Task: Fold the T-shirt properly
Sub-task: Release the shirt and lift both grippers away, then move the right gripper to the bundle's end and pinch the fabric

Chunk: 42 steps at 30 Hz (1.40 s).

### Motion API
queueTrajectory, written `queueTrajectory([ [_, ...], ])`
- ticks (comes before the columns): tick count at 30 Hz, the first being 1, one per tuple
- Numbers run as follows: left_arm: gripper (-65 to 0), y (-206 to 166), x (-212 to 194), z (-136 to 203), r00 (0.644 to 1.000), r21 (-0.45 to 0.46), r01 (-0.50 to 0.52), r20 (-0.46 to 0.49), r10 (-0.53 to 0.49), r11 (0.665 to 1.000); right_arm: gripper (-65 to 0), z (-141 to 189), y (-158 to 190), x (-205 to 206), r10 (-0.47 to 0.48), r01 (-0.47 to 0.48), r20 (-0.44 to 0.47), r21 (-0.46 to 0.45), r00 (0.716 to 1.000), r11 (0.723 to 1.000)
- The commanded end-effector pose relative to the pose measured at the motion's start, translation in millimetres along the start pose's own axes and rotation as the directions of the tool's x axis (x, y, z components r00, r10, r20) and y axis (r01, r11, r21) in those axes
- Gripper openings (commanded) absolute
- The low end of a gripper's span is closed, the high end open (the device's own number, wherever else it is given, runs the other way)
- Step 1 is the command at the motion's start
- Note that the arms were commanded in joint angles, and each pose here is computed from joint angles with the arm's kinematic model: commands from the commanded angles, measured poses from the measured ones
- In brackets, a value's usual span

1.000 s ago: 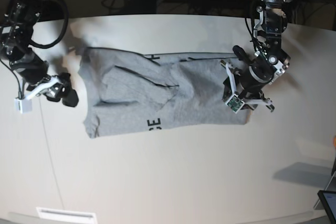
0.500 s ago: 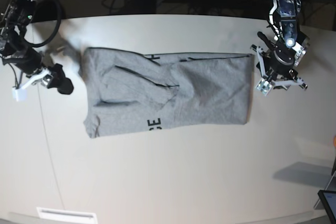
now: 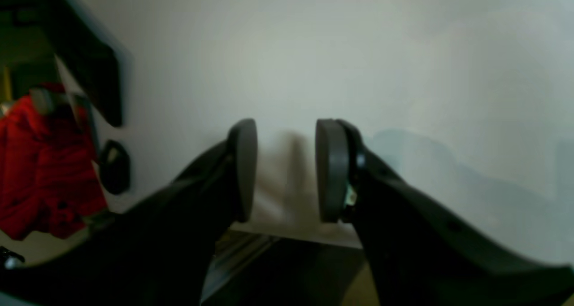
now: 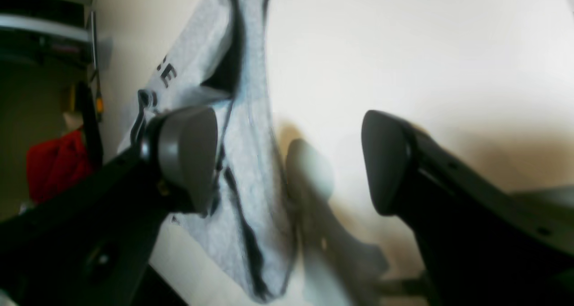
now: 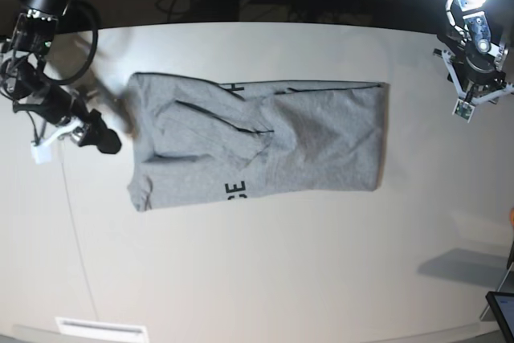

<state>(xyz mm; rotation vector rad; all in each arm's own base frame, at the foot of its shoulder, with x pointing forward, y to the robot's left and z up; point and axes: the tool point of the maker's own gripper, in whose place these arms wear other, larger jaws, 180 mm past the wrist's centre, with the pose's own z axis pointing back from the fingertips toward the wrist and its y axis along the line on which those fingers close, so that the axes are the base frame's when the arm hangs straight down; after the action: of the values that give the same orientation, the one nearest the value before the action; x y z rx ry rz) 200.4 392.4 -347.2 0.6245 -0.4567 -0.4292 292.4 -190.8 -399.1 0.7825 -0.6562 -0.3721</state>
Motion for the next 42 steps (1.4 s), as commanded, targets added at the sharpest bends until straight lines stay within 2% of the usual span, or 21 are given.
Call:
queueTrajectory([
  [1,-43.2,10.6,4.9,2.1,1.0,0.03,0.016,0.015,-0.017,0.999,-16.5,-4.0,0.4,-3.7,0.011,-0.012,-0.034,-0.01,0.999,1.0],
  [7,-43.2,6.9,3.8,0.6,1.0,0.018,0.006,0.014,-0.006,1.0,-16.7,-27.2,18.8,-25.4,0.029,-0.026,-0.092,0.034,0.995,0.999],
  [11,-43.2,6.5,3.2,0.7,1.0,0.018,0.007,0.013,-0.007,1.0,-16.7,-25.2,17.3,-13.4,0.037,-0.036,-0.038,0.026,0.999,0.999],
  [16,-43.2,6.5,3.2,0.7,1.0,0.018,0.007,0.013,-0.007,1.0,-16.7,-0.1,8.6,13.7,0.125,-0.124,0.019,-0.028,0.992,0.992],
  [20,-43.2,7.7,5.5,0.5,1.0,0.02,0.003,0.018,-0.003,1.0,-16.7,17.7,24.3,5.1,0.152,-0.149,0.03,-0.063,0.988,0.987],
  [22,-43.2,8.2,7.3,0.3,1.0,0.021,0.002,0.022,-0.002,1.0,-16.7,23.9,45.0,-0.9,0.202,-0.2,0.03,-0.053,0.979,0.978],
  [24,-43.2,1.2,12.5,-0.8,0.999,0.004,0.021,0.032,-0.021,1.0,-16.7,26.8,69.2,-4.1,0.312,-0.31,0.024,-0.066,0.95,0.948],
  [27,-43.2,-9.6,18.3,-2.3,0.998,-0.019,0.047,0.042,-0.046,0.999,-16.7,26.0,87.6,-16.2,0.488,-0.488,-0.039,-0.152,0.872,0.86],
  [29,-43.2,-16.9,20.3,-3.6,0.998,-0.036,0.055,0.046,-0.054,0.998,-16.7,18.3,88.3,-30.0,0.552,-0.561,-0.098,-0.172,0.828,0.81],
  [31,-43.2,-22.3,17.8,-6.5,0.998,-0.054,0.055,0.039,-0.053,0.997,-16.8,12.8,83.4,-40.4,0.593,-0.612,-0.15,-0.194,0.791,0.767],
  [36,-43.2,-25.3,11.7,-9.6,0.999,-0.066,0.051,0.023,-0.049,0.997,-17.0,7.3,68.8,-53.1,0.674,-0.716,-0.245,-0.287,0.697,0.636],
  [39,-43.2,-23.6,10.5,-9.8,0.999,-0.063,0.048,0.02,-0.047,0.997,-17.0,3.4,68.7,-61.2,0.701,-0.754,-0.28,-0.297,0.655,0.586],
  [42,-43.2,-24.5,11.1,-9.9,0.999,-0.065,0.05,0.021,-0.049,0.997,-17.0,-1.8,73.5,-71.1,0.724,-0.784,-0.302,-0.275,0.62,0.557],
])
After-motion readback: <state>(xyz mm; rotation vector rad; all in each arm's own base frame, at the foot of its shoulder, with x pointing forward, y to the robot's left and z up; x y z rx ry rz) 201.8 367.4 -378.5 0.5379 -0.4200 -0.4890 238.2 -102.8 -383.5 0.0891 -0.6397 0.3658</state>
